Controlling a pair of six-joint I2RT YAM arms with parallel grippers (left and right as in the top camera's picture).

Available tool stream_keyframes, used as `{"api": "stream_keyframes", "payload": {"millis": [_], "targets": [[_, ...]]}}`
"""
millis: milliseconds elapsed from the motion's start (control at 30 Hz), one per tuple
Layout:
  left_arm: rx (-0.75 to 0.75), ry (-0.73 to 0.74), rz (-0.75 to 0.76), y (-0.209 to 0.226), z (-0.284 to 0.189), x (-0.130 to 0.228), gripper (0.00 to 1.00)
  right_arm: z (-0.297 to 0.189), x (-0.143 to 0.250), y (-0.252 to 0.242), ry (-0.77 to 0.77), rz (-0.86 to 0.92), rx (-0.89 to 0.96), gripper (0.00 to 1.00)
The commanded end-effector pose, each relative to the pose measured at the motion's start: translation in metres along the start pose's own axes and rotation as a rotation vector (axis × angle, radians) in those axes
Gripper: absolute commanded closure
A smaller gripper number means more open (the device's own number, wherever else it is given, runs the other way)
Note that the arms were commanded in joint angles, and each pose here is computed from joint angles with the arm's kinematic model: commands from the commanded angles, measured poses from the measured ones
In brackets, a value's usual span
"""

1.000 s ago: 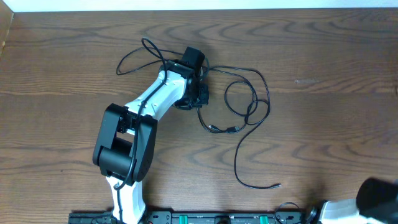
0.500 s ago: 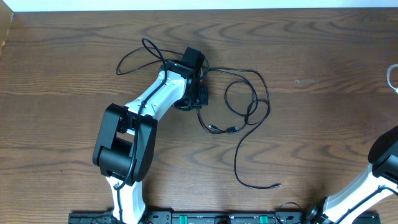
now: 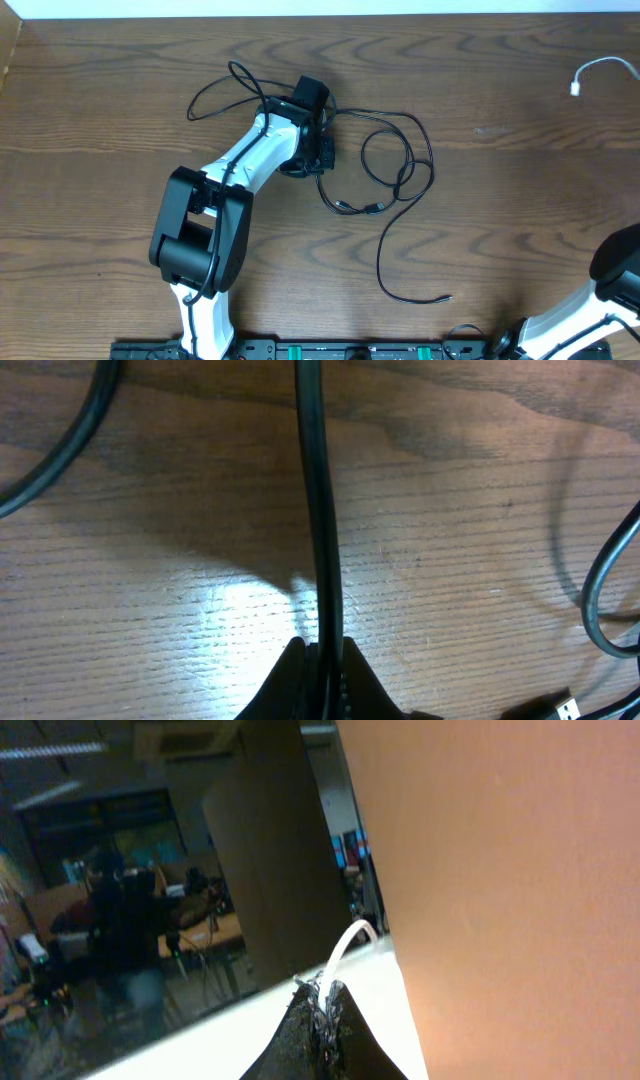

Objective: Untangle cables

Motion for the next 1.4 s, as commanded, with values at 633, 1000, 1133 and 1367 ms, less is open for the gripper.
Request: {"api": "stream_keyframes", "payload": {"millis": [633,1000,1133,1367], "targets": [[-0.003,-0.016,0.011,-0.001,-0.005,-0.003,0.67,0.004,0.205,0.003,0.533,-0.015,-0.102,0.01],[0.039,-0.109,0.073,-0.013,-0.041,-0.013,0.55,-0.067,0.113,0.084,0.656,0.066,-0.508,0.01],[0.087,-0.196,0.113,-0.022,-0.083,-0.013,0.44,-0.114,0.091,0.120,0.760,0.116,-0.648,0.01],[0.123,-0.375,0.139,-0.018,-0.168,-0.003,0.29,-0.175,0.100,0.170,0.975,0.161,-0.788,0.01]]}}
Point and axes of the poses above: each gripper's point midway between its finger pads, its own z axis out along the fingers, its own y axis along the line the jaws close on, x = y × z, the point moved 3 cm from there along -z, back along the fingers, and after that the axes turned 10 degrees about -z, right-handed, at the moved point
